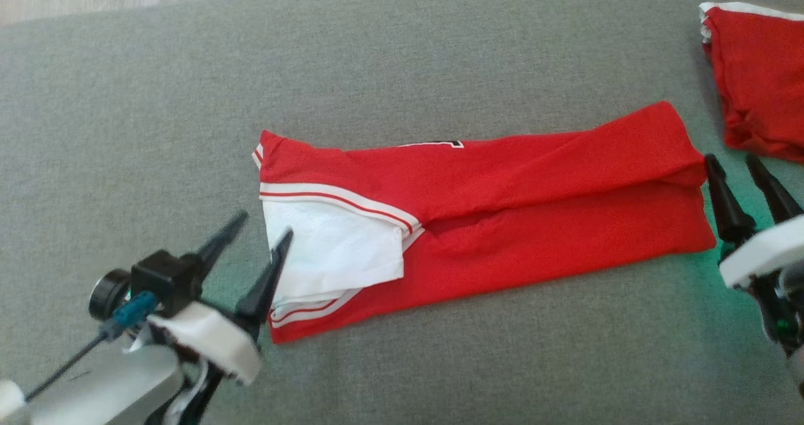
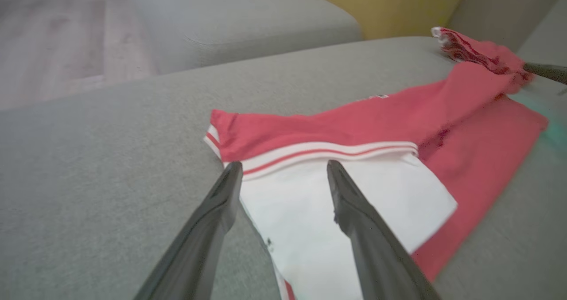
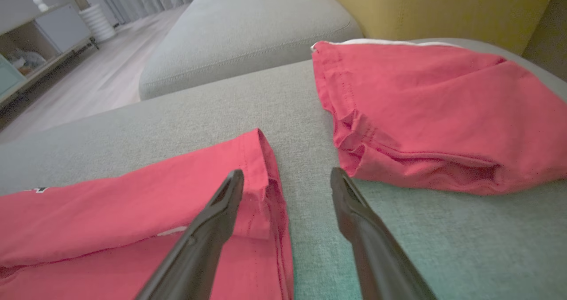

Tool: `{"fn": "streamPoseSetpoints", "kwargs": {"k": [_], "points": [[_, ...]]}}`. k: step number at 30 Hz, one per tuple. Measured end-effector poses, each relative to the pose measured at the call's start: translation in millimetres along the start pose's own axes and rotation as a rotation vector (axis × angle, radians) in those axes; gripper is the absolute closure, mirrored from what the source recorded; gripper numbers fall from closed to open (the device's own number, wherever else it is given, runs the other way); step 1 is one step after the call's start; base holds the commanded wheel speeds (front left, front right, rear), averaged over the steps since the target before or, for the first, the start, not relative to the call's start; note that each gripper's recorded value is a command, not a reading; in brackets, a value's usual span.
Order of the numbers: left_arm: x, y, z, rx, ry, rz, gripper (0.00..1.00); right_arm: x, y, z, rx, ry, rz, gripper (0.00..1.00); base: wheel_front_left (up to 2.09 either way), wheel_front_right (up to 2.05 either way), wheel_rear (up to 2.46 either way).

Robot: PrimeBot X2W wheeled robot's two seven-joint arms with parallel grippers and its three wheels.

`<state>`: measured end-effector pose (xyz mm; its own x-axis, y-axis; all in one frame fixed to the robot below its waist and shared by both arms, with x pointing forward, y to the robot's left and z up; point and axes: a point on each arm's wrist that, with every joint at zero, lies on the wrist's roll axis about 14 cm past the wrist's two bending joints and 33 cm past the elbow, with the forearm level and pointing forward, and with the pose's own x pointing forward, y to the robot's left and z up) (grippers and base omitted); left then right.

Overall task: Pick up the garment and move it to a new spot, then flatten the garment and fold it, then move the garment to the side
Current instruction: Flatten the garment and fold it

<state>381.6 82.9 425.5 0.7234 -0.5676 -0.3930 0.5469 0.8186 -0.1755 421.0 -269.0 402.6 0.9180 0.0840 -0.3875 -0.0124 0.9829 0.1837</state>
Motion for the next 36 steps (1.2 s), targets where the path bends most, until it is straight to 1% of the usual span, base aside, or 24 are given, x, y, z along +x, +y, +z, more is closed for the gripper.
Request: {"fn": "streamPoseSetpoints", "kwargs": {"k": [2, 4, 7, 8, 12, 17, 19, 22, 26, 30, 35, 36], "points": [[6, 4, 12, -0.014, -0.064, 0.068, 0.0, -6, -4, 0, 0.022, -0.04, -0.023, 0.0, 0.0, 0.0, 0.0], [12, 5, 31, -0.057, -0.156, 0.133, 0.0, -12, -4, -3, 0.045, -0.073, -0.04, 0.0, 0.0, 0.0, 0.0], [8, 11, 49, -0.067, -0.275, 0.241, 0.0, -17, 4, -5, 0.101, -0.124, -0.057, 0.0, 0.0, 0.0, 0.0], [4, 15, 50, -0.068, -0.302, 0.286, 0.0, -18, 7, -5, 0.116, -0.137, -0.061, 0.0, 0.0, 0.0, 0.0], [-11, 15, 43, -0.052, -0.35, 0.381, 0.0, -18, 15, -7, 0.143, -0.166, -0.081, 0.0, 0.0, 0.0, 0.0], [-23, 9, 49, -0.028, -0.419, 0.437, 0.0, -12, 17, -16, 0.159, -0.15, -0.114, 0.0, 0.0, 0.0, 0.0], [-26, 5, 53, -0.035, -0.446, 0.441, 0.0, -9, 14, -19, 0.158, -0.136, -0.129, 0.0, 0.0, 0.0, 0.0], [-30, -2, 52, -0.046, -0.46, 0.435, 0.0, 1, 9, -13, 0.145, -0.136, -0.149, 0.0, 0.0, 0.0, 0.0], [-36, -1, 49, -0.041, -0.463, 0.44, 0.0, 13, 7, -6, 0.14, -0.124, -0.163, 0.0, 0.0, 0.0, 0.0], [-38, 3, 54, -0.029, -0.482, 0.443, 0.0, 15, 2, -24, 0.129, -0.032, -0.186, 0.0, 0.0, 0.0, 0.0], [-38, 5, 54, -0.031, -0.488, 0.444, 0.0, 13, 5, -39, 0.138, 0.03, -0.188, 0.0, 0.0, 0.0, 0.0], [-38, 5, 52, -0.035, -0.484, 0.441, 0.0, 12, 7, -42, 0.139, 0.044, -0.183, 0.09, 0.0, 0.0, 0.0]]}}
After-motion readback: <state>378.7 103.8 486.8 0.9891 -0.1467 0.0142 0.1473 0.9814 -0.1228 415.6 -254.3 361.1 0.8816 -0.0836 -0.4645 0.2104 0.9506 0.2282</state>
